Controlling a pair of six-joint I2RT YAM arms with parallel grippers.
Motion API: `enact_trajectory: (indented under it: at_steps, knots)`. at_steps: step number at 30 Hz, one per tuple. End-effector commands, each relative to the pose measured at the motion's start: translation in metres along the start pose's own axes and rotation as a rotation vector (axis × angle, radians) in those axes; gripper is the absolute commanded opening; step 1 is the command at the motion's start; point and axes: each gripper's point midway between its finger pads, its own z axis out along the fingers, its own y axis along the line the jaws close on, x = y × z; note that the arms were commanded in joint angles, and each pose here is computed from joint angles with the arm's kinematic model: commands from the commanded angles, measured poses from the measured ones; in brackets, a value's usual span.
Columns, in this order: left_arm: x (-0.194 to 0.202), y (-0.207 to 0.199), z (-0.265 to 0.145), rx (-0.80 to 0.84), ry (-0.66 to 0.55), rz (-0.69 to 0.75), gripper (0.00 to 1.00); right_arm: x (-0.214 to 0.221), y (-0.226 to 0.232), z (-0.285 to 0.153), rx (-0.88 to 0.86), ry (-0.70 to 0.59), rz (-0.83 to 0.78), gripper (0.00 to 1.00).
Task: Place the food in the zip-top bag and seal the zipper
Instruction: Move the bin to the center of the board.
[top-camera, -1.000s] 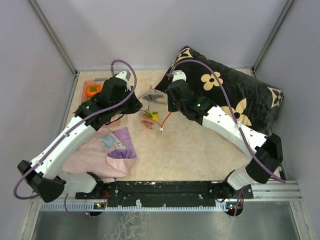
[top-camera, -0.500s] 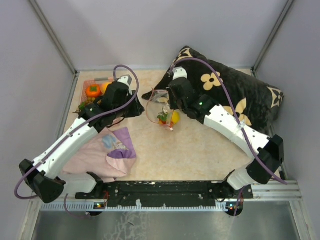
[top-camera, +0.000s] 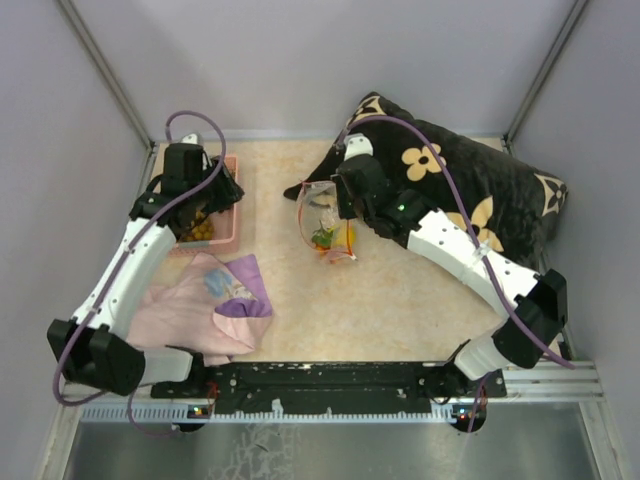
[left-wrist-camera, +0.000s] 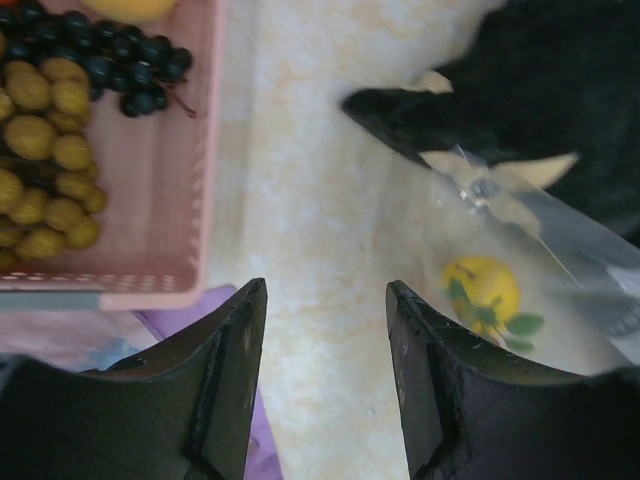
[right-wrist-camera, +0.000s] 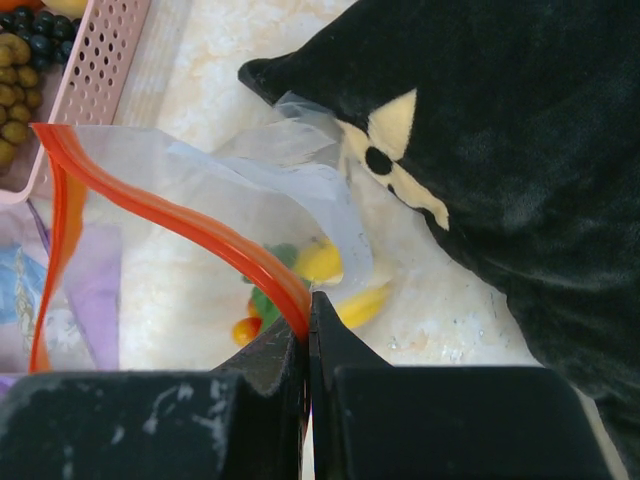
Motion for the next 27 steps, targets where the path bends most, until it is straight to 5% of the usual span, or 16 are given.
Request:
enact_trajectory:
  at_steps: [1, 14, 27]
  knots:
    - [-0.005, 0.037, 0.038, -0.089, 0.03, 0.005, 0.58, -0.018, 0.008, 0.005, -0.03, -0.065, 0.003, 0.0]
    - [-0.009, 0.113, 0.138, -0.36, 0.085, -0.047, 0.61, -0.006, 0.035, 0.02, -0.154, -0.022, 0.017, 0.0]
    - [-0.024, 0.134, 0.176, -0.44, 0.051, -0.105, 0.67, 0.004, 0.032, 0.026, -0.133, 0.004, 0.001, 0.0]
